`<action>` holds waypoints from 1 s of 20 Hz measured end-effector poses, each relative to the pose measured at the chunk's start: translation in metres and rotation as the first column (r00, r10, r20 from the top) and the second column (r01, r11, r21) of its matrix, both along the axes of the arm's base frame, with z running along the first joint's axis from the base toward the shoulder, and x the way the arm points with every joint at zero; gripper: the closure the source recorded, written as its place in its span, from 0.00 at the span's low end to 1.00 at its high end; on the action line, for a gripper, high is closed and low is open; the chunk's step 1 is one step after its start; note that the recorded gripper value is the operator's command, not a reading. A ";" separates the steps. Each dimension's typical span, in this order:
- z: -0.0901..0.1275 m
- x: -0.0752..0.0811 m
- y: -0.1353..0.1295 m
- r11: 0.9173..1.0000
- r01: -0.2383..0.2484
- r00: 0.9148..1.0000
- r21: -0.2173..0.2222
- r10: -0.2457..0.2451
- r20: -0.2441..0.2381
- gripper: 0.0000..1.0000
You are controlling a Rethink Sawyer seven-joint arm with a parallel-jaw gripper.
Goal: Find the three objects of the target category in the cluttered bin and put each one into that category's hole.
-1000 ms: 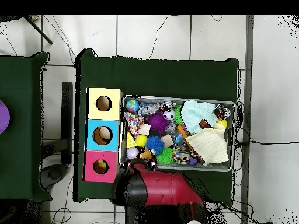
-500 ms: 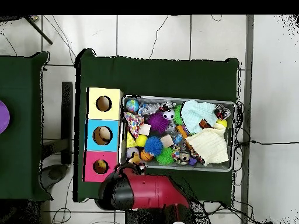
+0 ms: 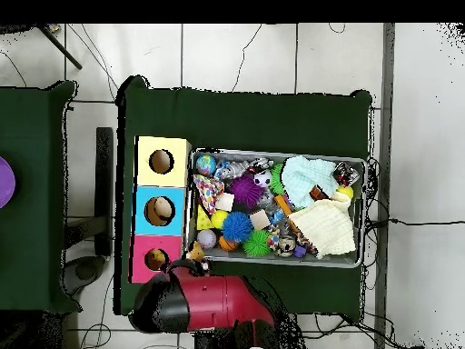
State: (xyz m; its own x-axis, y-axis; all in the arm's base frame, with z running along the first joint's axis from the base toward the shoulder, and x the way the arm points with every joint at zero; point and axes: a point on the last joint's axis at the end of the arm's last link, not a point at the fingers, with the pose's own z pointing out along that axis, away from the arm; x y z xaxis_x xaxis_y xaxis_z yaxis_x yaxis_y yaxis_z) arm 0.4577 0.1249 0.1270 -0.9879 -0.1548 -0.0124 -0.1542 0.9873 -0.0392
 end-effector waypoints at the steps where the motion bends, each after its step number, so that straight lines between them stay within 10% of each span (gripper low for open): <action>1: 0.000 0.000 0.002 1.000 -0.001 1.000 0.001 0.001 0.000 1.00; 20: -0.016 -0.017 0.039 1.000 -0.026 0.999 0.011 0.026 -0.047 1.00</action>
State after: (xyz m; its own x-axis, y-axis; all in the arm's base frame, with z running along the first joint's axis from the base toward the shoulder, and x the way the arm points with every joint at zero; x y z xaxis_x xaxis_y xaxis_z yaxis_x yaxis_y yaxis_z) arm 0.4405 0.1638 0.1107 -0.9830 -0.1806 0.0325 -0.1813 0.9832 -0.0213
